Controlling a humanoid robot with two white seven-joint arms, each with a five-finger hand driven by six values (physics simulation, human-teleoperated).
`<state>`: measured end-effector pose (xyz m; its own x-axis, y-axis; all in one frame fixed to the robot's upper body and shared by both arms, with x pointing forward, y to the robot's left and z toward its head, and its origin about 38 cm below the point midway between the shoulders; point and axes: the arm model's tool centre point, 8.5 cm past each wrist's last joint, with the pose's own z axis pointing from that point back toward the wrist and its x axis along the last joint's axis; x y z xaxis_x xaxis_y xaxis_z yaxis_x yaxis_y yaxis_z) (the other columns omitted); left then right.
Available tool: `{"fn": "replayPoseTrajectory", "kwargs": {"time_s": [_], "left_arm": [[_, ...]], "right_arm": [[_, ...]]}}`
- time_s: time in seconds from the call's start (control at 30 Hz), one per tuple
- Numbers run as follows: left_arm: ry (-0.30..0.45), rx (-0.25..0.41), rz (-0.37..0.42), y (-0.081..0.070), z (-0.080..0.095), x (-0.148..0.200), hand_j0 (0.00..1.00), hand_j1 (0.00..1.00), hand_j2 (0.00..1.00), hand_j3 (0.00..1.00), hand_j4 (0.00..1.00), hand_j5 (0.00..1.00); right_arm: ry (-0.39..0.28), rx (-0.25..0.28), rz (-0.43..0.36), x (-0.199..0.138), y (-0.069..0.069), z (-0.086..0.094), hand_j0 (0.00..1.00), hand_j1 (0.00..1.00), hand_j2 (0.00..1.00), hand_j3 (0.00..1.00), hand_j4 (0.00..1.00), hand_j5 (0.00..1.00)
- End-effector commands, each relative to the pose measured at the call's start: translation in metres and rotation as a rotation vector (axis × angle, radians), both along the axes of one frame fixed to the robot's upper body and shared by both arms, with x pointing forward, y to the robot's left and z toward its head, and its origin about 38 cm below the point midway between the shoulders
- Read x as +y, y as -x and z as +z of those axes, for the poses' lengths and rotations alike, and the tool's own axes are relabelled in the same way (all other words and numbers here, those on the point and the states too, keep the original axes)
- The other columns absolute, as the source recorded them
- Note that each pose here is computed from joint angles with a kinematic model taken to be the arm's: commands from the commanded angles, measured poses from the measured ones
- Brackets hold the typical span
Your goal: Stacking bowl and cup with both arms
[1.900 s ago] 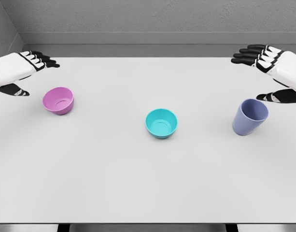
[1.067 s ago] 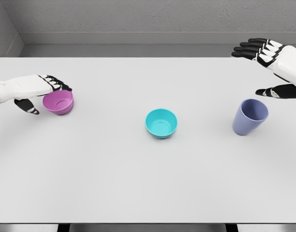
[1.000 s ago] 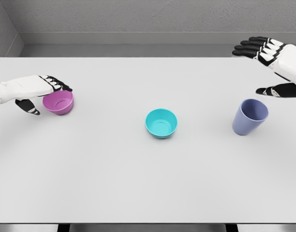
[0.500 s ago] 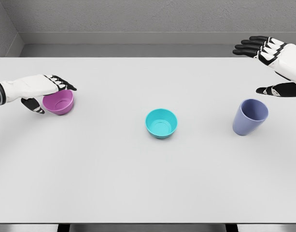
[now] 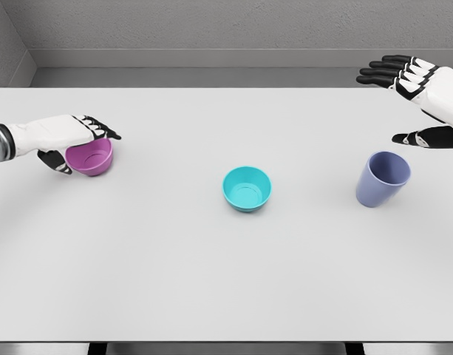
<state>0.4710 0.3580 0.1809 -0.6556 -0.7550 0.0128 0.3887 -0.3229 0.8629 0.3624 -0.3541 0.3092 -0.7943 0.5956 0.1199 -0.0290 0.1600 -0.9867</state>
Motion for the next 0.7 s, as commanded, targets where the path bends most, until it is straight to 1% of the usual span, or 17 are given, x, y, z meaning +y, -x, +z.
{"fn": "replayPoseTrajectory", "kwargs": {"time_s": [0.0, 0.17, 0.27, 0.67], "left_arm": [[0.004, 0.001, 0.002, -0.0001, -0.0001, 0.0, 1.0, 1.0, 1.0, 1.0, 1.0, 1.0], [0.001, 0.007, -0.001, 0.0005, -0.0023, -0.001, 1.0, 1.0, 1.0, 1.0, 1.0, 1.0], [-0.025, 0.004, -0.002, 0.0002, -0.003, 0.0, 1.0, 1.0, 1.0, 1.0, 1.0, 1.0], [-0.026, 0.0, -0.002, -0.0003, -0.0019, 0.0002, 1.0, 1.0, 1.0, 1.0, 1.0, 1.0]], "right_arm": [[-0.006, 0.001, 0.0, -0.0001, 0.0002, 0.0009, 1.0, 1.0, 1.0, 1.0, 1.0, 1.0], [-0.006, 0.001, 0.0, -0.0001, 0.0002, 0.0009, 1.0, 1.0, 1.0, 1.0, 1.0, 1.0], [-0.006, 0.001, 0.0, -0.0001, 0.0002, 0.0009, 1.0, 1.0, 1.0, 1.0, 1.0, 1.0], [-0.006, 0.003, 0.0, -0.0003, 0.0, 0.0002, 1.0, 1.0, 1.0, 1.0, 1.0, 1.0]]}}
